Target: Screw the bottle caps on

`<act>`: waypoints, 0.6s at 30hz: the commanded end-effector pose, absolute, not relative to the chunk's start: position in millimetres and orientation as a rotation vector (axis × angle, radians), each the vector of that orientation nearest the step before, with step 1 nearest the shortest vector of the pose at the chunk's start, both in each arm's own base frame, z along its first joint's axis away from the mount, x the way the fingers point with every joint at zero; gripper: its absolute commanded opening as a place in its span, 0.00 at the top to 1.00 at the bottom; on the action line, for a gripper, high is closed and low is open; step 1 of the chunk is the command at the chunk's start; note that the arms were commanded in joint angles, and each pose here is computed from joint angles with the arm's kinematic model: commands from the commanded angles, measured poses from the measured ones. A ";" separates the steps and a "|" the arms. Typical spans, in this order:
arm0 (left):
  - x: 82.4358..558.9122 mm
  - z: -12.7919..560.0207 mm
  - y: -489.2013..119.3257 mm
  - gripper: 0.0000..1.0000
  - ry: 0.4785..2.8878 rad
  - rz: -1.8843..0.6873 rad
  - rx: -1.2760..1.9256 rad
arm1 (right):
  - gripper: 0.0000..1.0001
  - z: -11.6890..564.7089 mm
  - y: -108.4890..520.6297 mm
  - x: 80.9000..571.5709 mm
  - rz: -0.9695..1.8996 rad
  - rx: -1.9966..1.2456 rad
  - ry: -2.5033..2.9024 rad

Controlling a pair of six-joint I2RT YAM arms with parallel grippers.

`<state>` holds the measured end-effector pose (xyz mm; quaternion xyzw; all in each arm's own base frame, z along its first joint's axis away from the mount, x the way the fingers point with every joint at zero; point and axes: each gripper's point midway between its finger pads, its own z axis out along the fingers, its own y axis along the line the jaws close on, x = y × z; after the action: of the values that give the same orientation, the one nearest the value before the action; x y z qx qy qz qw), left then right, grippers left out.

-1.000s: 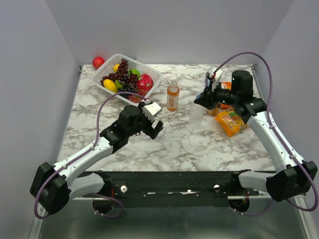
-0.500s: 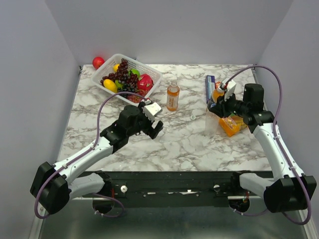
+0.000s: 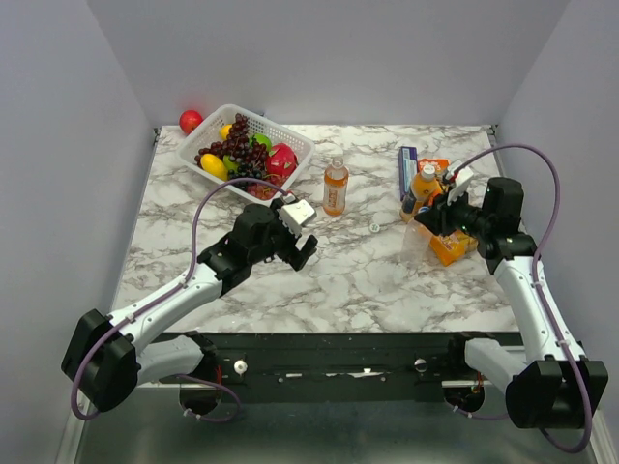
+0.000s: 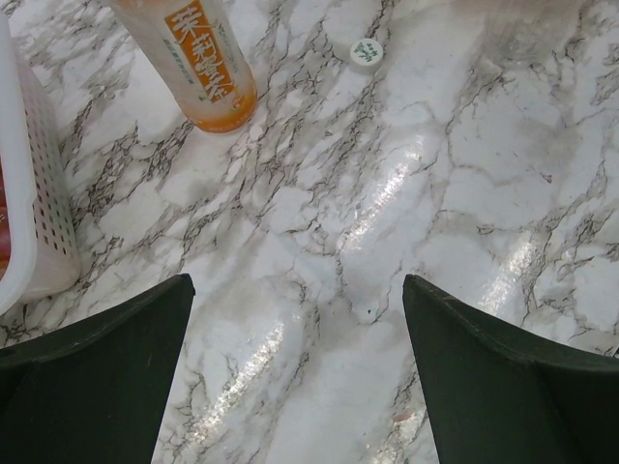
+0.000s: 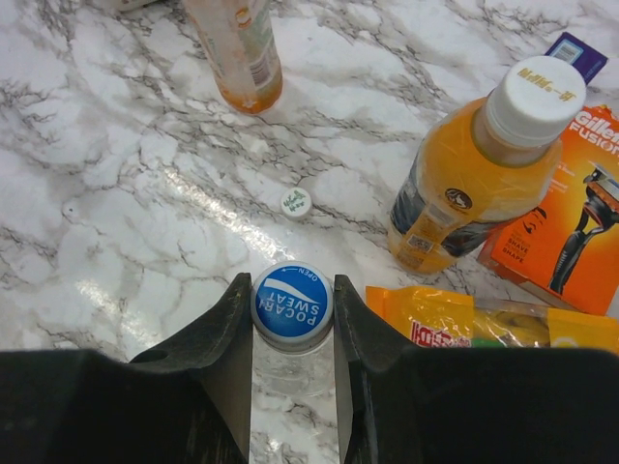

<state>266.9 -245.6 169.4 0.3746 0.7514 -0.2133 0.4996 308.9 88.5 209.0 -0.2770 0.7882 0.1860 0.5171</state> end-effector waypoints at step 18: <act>271.2 178.4 -256.2 0.01 1.766 -0.550 0.926 | 0.37 214.6 79.6 309.4 0.380 -0.611 1.844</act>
<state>266.6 -247.3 165.3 0.3804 0.7517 -0.2147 0.4941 307.1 84.4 209.1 -0.2660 0.7829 0.1740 0.5348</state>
